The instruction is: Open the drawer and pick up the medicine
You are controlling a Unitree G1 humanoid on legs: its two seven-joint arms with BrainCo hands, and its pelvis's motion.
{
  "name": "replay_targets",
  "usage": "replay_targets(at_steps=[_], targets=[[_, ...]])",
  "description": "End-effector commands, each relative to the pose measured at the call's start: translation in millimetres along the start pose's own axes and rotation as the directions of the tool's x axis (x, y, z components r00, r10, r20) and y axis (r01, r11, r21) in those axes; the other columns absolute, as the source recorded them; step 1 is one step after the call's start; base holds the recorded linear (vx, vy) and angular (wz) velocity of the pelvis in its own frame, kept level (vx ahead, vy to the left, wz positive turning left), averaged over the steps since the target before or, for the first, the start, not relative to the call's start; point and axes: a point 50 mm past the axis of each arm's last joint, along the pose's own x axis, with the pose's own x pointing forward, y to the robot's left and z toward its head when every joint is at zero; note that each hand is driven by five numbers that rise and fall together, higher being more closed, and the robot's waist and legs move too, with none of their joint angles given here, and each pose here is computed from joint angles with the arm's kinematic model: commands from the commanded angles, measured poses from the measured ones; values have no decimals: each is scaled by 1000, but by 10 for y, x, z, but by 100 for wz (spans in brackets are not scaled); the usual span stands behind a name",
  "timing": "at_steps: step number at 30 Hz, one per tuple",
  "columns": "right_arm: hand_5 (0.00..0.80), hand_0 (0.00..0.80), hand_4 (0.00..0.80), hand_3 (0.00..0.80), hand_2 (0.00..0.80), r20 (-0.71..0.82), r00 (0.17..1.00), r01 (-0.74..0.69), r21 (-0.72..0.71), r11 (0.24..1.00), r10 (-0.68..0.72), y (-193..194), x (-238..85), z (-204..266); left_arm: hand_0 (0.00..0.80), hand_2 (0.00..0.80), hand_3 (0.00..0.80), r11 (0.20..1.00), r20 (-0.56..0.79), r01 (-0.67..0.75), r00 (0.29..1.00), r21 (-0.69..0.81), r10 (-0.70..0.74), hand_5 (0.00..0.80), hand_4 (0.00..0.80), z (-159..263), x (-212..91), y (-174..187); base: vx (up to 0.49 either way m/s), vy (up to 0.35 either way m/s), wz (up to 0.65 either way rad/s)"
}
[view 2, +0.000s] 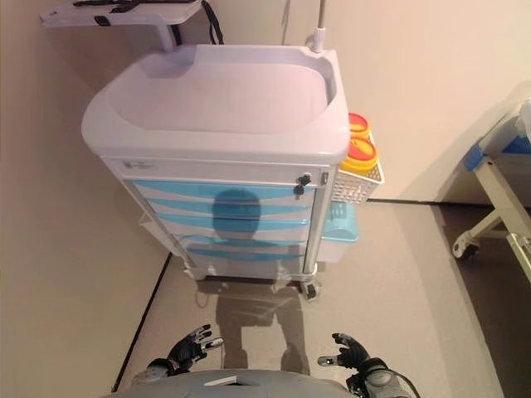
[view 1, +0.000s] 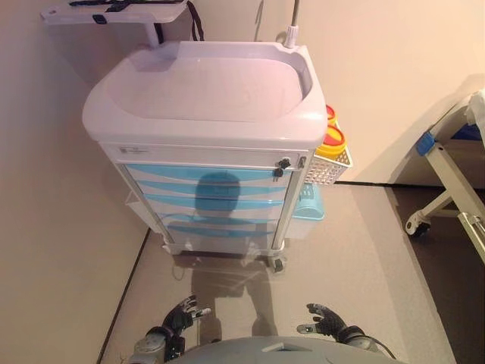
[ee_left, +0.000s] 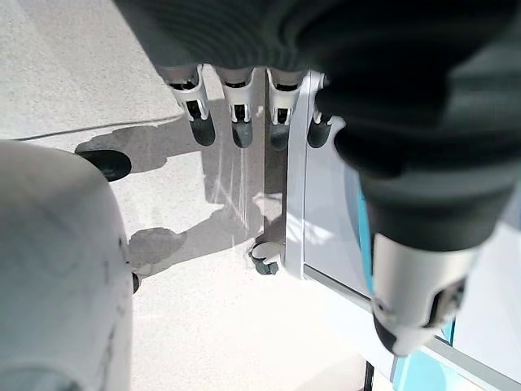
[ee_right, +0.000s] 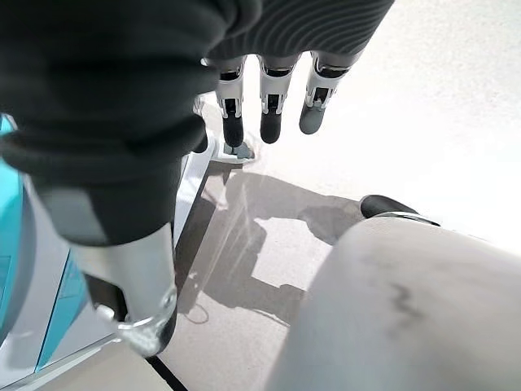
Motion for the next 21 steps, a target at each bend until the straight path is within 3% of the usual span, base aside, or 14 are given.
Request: replay_targets(at_steps=[1,21], targets=[[0,0,0,0,0,80,997,14,-24,1000,-12,-64,58,234,0,0,0,998,63,49,997,32,-51,0,0,235,98,-73,0,0,0],[0,0,0,0,0,73,997,21,-7,1000,-20,-47,45,183,0,0,0,994,-12,-35,999,-106,34,0,0,42,30,62,3,6,0]])
